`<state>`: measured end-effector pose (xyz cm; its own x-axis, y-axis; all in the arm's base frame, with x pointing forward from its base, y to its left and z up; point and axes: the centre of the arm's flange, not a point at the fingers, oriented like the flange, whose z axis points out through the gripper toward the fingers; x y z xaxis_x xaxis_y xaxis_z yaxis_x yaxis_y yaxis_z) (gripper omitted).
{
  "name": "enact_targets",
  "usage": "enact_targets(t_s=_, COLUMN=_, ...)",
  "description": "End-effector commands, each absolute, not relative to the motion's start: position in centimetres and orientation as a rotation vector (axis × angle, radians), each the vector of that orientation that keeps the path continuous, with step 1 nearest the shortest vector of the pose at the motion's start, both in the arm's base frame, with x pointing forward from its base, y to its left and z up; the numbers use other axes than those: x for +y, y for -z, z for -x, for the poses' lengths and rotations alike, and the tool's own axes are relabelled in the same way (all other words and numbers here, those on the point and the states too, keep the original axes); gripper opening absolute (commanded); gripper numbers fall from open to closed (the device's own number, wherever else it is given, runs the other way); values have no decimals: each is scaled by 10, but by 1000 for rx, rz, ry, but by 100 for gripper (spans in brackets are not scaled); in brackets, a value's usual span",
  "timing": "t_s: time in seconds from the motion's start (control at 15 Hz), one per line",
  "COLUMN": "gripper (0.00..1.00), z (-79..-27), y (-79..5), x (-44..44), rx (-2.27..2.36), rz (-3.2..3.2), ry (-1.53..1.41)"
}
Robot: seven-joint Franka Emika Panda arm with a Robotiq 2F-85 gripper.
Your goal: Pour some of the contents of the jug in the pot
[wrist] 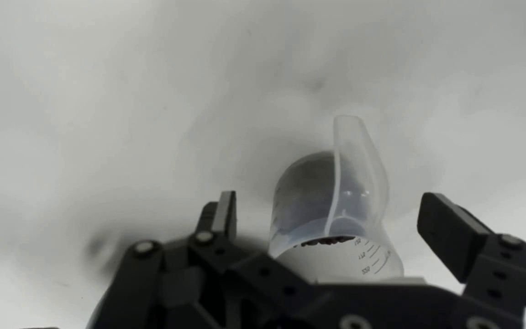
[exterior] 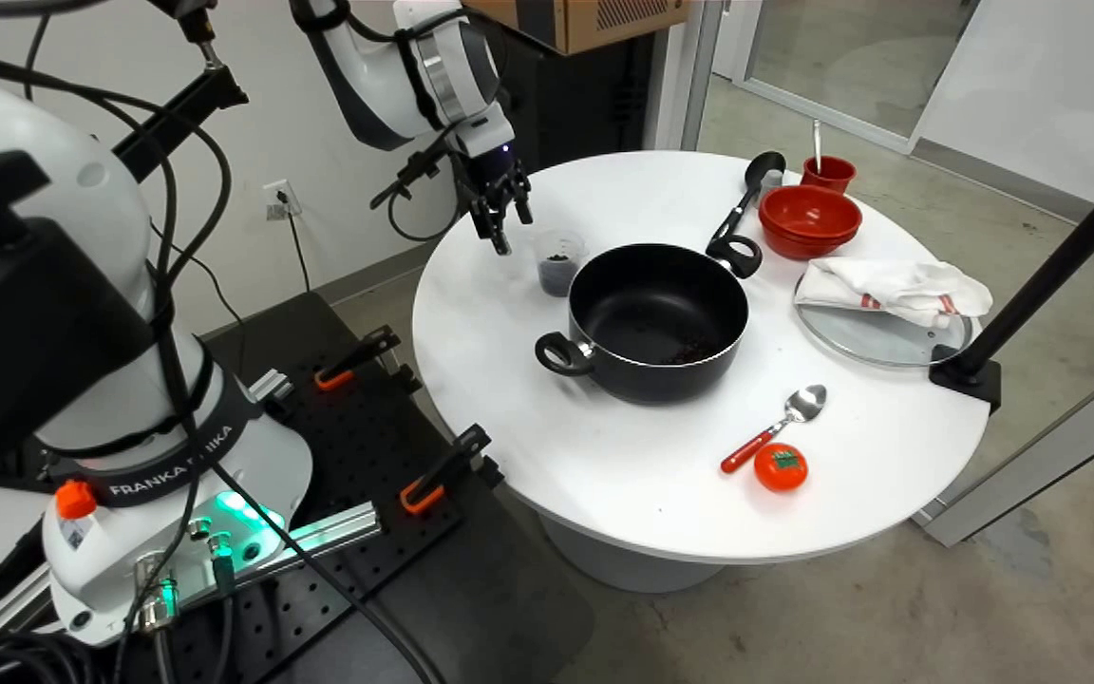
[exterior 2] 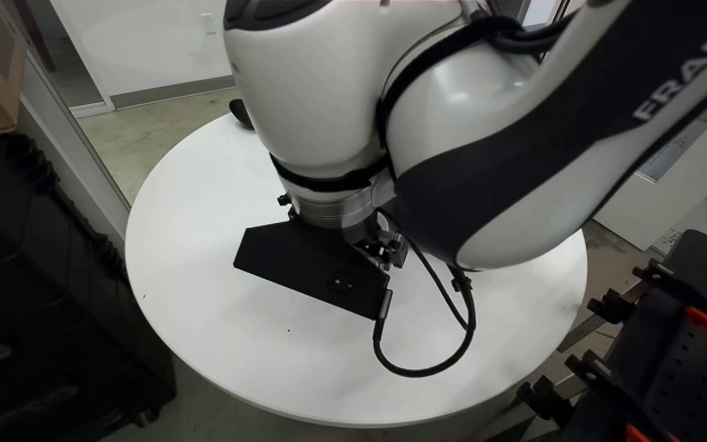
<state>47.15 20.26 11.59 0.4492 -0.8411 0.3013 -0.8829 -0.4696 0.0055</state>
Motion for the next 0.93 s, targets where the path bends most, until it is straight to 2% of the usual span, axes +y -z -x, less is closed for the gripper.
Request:
enact_targets(t_s=0.0, gripper=100, z=-494, y=-112, x=212, rx=-1590, rz=-2540, ry=-396)
enact_targets(t_s=0.53, gripper=100, z=-512, y=-99, x=204, rx=-1654, rz=-2472, ry=-366)
enact_targets(t_s=0.6, gripper=96, z=-512, y=-97, x=202, rx=-1658, rz=-2465, ry=-362)
enact_targets(t_s=0.67, gripper=73, z=-512, y=-96, x=200, rx=-1661, rz=-2460, ry=-356)
enact_targets(t_s=0.8, gripper=67, z=-512, y=-94, x=198, rx=-1668, rz=-2450, ry=-350)
enact_targets(t_s=0.87, gripper=61, z=-512, y=-94, x=197, rx=-1672, rz=-2447, ry=-346)
